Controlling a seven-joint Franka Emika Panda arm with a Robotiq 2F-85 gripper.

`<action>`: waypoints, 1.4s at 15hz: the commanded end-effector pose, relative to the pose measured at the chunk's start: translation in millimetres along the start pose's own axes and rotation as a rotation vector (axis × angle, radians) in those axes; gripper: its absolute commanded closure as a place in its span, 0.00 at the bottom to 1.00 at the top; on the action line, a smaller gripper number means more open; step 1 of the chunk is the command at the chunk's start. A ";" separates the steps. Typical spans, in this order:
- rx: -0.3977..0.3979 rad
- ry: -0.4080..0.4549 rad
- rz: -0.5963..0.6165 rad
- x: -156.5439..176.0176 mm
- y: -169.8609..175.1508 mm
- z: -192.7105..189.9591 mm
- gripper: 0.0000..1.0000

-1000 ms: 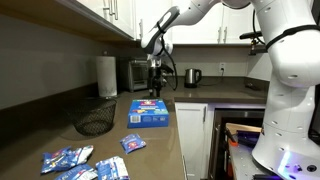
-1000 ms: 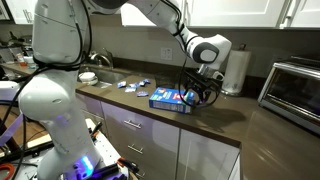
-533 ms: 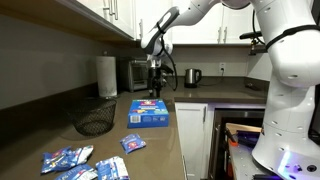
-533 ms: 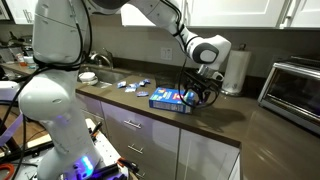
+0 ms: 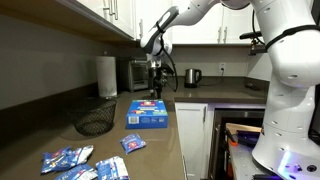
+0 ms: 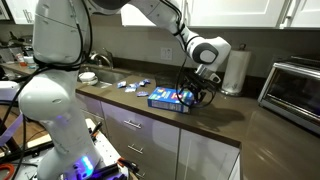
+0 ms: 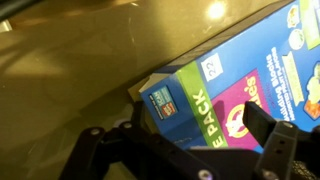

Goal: Move the blue box to the left and make it stand

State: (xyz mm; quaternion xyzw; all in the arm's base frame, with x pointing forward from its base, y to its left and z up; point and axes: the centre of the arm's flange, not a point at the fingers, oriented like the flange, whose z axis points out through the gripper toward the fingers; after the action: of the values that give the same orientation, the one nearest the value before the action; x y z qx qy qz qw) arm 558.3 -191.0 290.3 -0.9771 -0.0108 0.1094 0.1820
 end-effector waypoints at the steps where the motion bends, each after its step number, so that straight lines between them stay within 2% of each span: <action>1: 0.075 -0.025 -0.031 3.3 2.4 -1.8 0.00; 3: 0.103 -0.038 -0.040 3.1 1.5 -0.3 0.00; 7: 0.056 -0.035 -0.037 4.6 3.9 -1.2 0.00; 13: 0.031 -0.022 -0.043 6.5 5.0 -4.7 0.00; 21: 0.039 -0.008 -0.050 7.4 5.3 -5.1 0.00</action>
State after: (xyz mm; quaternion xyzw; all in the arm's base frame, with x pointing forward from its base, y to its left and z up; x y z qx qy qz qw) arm 562.3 -191.6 291.8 -0.9717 -0.0217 0.1187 0.2030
